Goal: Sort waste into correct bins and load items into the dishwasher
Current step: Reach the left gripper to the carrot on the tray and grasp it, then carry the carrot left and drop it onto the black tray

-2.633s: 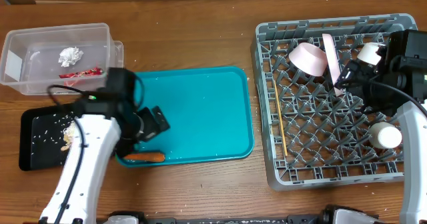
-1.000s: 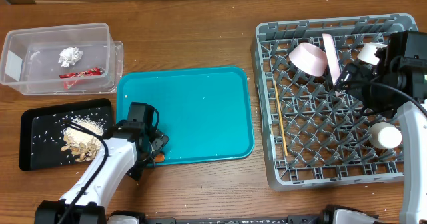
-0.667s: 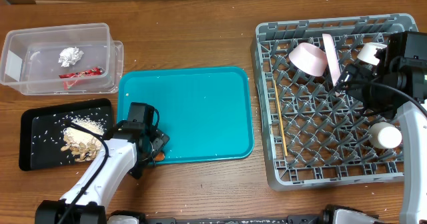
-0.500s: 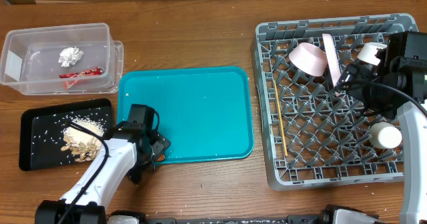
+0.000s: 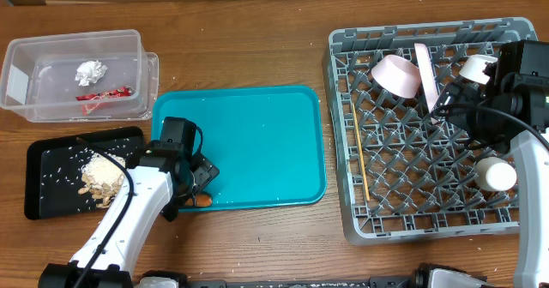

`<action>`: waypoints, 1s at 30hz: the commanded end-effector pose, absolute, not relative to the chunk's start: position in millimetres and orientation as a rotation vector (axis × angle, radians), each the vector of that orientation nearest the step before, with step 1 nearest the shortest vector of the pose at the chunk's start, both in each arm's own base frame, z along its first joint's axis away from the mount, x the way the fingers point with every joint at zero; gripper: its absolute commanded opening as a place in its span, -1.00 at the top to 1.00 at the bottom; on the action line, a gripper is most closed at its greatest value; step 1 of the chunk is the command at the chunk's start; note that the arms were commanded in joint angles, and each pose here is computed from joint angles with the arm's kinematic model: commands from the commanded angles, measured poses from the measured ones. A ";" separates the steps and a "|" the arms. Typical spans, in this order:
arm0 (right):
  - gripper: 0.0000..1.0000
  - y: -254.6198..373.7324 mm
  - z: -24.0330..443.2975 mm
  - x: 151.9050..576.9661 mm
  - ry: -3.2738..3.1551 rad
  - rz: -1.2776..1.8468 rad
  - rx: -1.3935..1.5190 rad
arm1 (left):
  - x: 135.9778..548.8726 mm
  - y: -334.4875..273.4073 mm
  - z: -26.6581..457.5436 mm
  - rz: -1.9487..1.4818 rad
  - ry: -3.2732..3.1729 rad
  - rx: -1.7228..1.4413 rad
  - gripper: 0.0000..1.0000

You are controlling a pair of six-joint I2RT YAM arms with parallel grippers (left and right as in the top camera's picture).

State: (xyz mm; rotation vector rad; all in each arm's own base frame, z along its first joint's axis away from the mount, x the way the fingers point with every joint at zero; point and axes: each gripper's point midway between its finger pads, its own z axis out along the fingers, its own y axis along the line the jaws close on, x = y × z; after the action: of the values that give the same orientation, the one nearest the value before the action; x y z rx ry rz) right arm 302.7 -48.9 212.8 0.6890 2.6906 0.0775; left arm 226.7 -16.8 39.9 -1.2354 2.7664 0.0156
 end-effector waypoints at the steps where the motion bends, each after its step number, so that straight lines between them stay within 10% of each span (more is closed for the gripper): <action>1: -1.00 -52.1 218.2 304.7 2.673 0.060 0.685 | 229.0 -8.4 36.1 0.067 2.737 -1.198 -1.00; 20: -1.00 -51.5 216.7 301.0 2.689 0.058 0.689 | 235.7 -11.3 -17.3 0.096 2.787 -1.219 -0.98; 30: -1.00 -51.4 216.5 300.4 2.691 0.057 0.690 | 245.5 -10.5 -16.4 0.080 2.753 -1.200 -0.07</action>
State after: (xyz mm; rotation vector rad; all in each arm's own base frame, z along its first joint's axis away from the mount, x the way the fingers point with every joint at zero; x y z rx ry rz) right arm 298.2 -49.4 211.2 0.6957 2.7078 0.0653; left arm 259.2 -6.9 0.5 -1.1793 2.6883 0.0732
